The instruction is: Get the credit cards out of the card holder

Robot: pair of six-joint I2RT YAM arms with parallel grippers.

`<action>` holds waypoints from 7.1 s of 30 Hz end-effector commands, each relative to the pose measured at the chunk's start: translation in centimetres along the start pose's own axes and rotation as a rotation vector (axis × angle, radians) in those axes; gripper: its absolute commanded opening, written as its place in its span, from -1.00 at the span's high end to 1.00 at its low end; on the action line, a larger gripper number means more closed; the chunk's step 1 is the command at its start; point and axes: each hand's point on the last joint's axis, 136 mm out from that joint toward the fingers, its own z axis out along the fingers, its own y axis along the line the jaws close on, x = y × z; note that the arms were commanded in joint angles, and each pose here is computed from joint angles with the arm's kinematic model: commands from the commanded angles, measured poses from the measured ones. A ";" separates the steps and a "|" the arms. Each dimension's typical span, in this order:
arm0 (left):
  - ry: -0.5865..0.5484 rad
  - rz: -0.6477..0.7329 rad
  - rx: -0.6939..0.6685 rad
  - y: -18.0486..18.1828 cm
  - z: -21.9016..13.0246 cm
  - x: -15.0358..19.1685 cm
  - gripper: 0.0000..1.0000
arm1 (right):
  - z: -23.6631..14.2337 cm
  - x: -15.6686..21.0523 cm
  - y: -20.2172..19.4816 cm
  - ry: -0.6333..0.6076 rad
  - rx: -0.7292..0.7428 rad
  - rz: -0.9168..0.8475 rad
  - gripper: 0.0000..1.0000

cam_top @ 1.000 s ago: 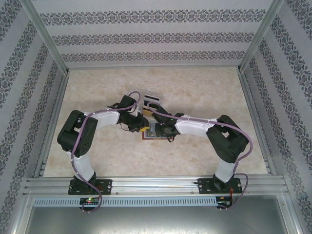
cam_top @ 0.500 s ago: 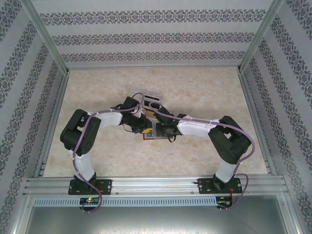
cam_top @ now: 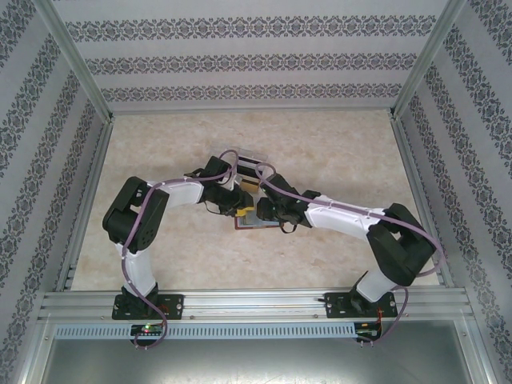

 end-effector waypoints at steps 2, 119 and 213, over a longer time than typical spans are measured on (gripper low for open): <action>0.005 0.061 0.093 -3.3 0.1 -0.1 0.39 | -1.7 -1.4 -1.3 -0.094 0.026 0.028 0.38; -0.107 -0.054 -0.218 5.1 -0.8 -0.8 0.72 | 5.1 -1.1 -0.5 0.154 -0.265 0.240 0.49; -0.372 0.163 0.652 -16.0 -15.5 -4.2 0.98 | -10.7 -13.5 7.9 -0.155 -1.008 0.334 0.69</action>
